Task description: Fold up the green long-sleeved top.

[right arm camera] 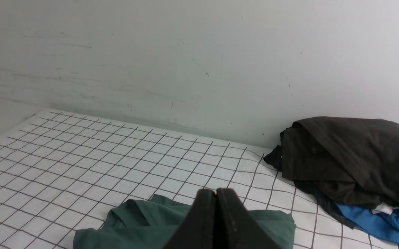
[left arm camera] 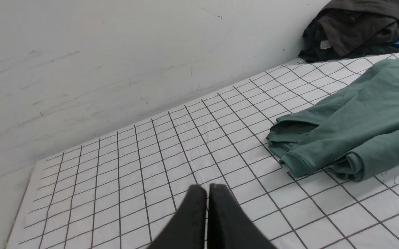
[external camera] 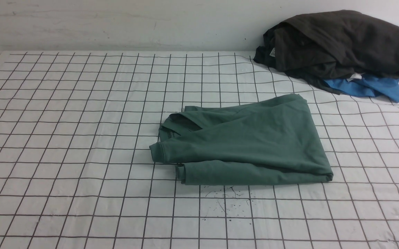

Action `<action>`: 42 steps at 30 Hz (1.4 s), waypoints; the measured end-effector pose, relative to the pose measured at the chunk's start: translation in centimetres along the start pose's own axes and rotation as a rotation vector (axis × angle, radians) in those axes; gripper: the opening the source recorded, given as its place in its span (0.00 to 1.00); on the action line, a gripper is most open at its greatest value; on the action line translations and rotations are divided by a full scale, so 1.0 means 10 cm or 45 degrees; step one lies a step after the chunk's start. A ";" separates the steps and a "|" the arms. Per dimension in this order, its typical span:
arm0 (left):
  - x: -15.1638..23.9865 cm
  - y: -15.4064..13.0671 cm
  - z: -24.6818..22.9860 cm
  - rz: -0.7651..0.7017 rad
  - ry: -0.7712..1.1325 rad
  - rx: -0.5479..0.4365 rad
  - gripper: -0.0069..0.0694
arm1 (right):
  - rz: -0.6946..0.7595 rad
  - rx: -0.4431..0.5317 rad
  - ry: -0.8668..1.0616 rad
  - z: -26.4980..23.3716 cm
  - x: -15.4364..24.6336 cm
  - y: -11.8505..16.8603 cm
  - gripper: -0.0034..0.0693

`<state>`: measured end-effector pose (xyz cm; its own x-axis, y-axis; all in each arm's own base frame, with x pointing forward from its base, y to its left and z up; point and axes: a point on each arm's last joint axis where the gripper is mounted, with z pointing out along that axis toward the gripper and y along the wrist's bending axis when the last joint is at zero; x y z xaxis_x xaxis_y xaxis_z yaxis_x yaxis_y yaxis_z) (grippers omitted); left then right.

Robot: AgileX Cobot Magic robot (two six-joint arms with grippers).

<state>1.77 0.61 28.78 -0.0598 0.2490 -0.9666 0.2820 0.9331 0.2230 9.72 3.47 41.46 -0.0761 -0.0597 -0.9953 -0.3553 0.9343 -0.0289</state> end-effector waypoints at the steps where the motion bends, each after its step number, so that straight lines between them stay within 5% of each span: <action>1: 0.00 0.00 0.00 0.000 0.000 0.000 0.08 | -0.014 0.001 -0.017 -0.04 -0.01 0.01 0.03; 24: 0.00 0.00 0.00 0.001 0.000 -0.002 0.08 | -0.062 -0.059 0.112 -0.29 0.13 0.08 0.03; 30: 0.00 0.00 0.00 0.001 0.000 -0.002 0.08 | -0.037 0.068 0.006 -0.17 0.47 0.00 0.03; 42: 0.00 0.00 0.00 0.001 0.000 -0.002 0.08 | 0.196 0.532 -0.005 -0.32 2.18 -0.15 0.03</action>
<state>1.78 0.63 28.79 -0.0595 0.2500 -0.9664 0.2802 0.9334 0.2242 5.57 -0.35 20.05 -0.0951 0.0921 -0.9912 0.0669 0.9941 0.0860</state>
